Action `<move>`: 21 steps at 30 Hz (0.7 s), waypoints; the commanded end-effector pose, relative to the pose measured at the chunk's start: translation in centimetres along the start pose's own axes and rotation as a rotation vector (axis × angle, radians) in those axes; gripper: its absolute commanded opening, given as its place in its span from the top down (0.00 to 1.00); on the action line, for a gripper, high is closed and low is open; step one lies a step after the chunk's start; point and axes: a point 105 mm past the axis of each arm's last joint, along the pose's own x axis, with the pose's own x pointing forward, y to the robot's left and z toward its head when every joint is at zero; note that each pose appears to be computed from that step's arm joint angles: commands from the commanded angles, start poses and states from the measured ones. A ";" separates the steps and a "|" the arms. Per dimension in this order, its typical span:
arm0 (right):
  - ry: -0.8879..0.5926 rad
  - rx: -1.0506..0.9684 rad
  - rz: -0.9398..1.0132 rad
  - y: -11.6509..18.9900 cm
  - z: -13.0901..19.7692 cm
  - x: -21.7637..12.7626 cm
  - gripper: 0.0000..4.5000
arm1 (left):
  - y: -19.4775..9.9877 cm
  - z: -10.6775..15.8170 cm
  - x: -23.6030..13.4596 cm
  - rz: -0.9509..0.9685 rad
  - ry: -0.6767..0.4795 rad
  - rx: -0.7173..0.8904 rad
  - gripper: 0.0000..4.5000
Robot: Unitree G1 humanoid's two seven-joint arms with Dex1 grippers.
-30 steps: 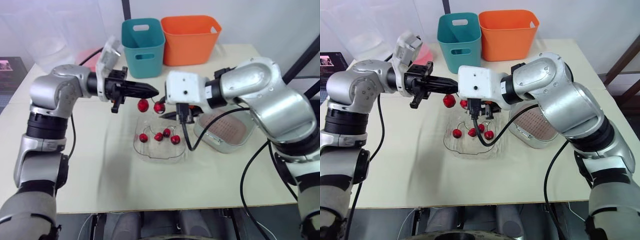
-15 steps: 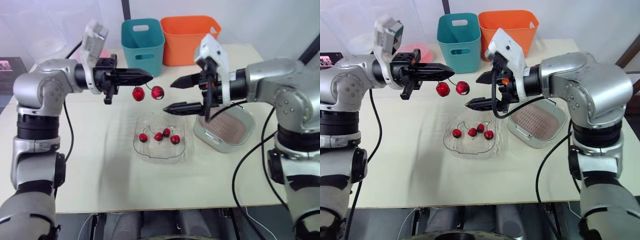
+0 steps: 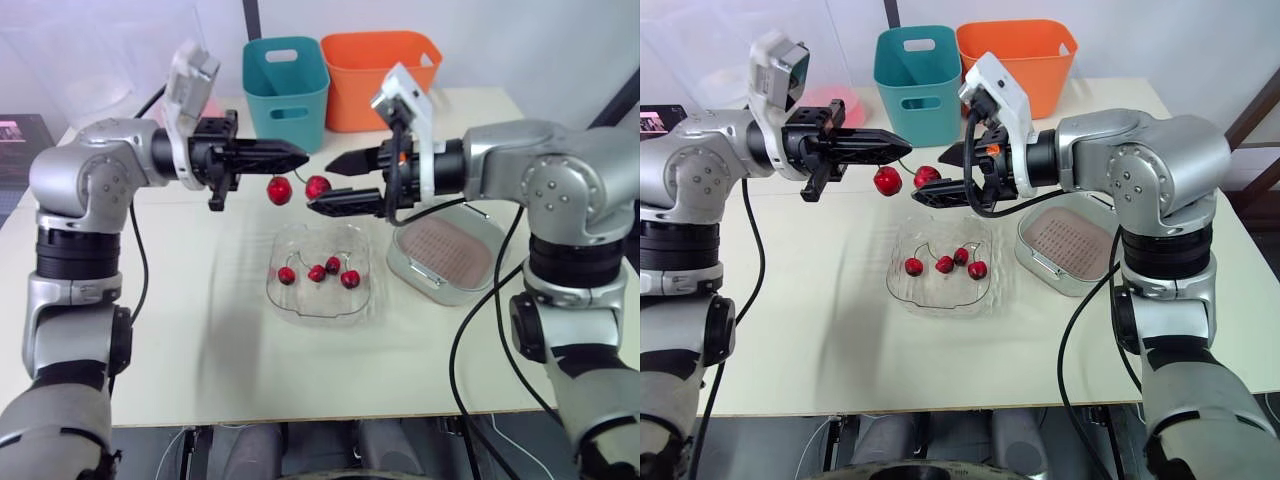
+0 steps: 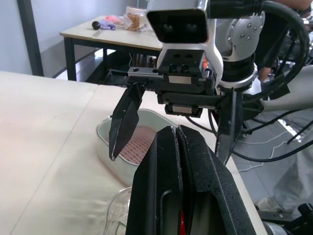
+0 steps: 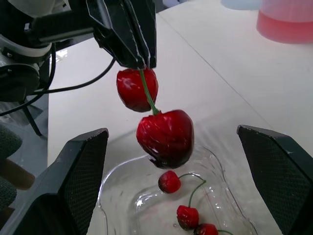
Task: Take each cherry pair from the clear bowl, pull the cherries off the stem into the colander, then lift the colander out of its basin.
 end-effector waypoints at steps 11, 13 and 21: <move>-0.033 -0.035 0.029 0.7 1.2 0.7 0.18 | -0.5 1.6 0.2 -0.015 -0.021 0.075 1.00; -0.034 -0.035 0.029 0.7 1.2 0.7 0.40 | -0.5 1.6 0.2 -0.014 -0.022 0.074 1.00; -0.034 -0.032 0.019 0.5 1.2 0.8 0.92 | -0.4 1.6 0.2 -0.009 -0.023 0.075 1.00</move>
